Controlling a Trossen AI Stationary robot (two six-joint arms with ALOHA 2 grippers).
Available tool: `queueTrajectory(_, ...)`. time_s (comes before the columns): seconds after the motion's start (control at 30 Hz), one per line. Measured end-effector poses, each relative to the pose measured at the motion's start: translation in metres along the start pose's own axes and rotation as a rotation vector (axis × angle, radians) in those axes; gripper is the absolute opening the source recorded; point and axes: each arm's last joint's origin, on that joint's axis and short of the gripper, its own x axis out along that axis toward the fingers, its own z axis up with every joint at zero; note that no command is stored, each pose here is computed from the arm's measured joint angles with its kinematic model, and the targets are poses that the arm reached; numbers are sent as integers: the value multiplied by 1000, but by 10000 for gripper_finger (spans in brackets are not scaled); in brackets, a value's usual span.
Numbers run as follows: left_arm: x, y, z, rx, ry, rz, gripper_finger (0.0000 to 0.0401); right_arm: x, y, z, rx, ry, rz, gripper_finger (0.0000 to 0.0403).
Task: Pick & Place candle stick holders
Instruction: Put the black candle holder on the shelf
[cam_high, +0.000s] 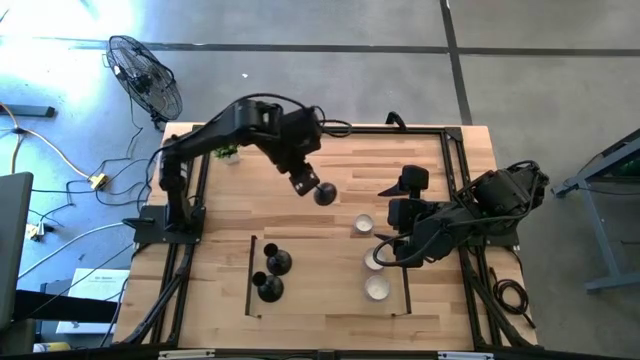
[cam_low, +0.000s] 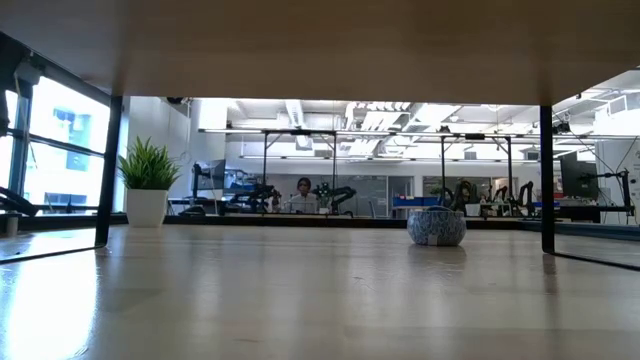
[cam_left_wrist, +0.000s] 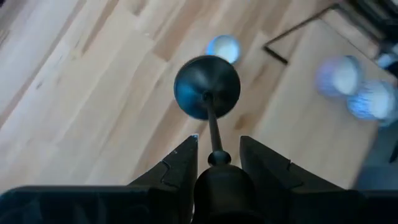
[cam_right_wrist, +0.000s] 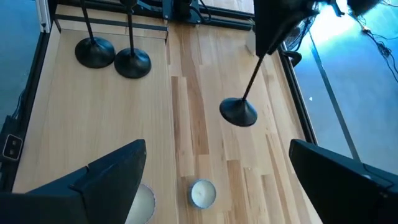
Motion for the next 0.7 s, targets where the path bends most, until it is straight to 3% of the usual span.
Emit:
queueTrajectory(0.37,-29,-35,-36,48,-1,-105,109,0,-1,0,-25,-7,-21,389)
queueTrajectory(0.7,-29,-57,-51,83,14,-137,109,0,-2,1,-45,-19,-58,389)
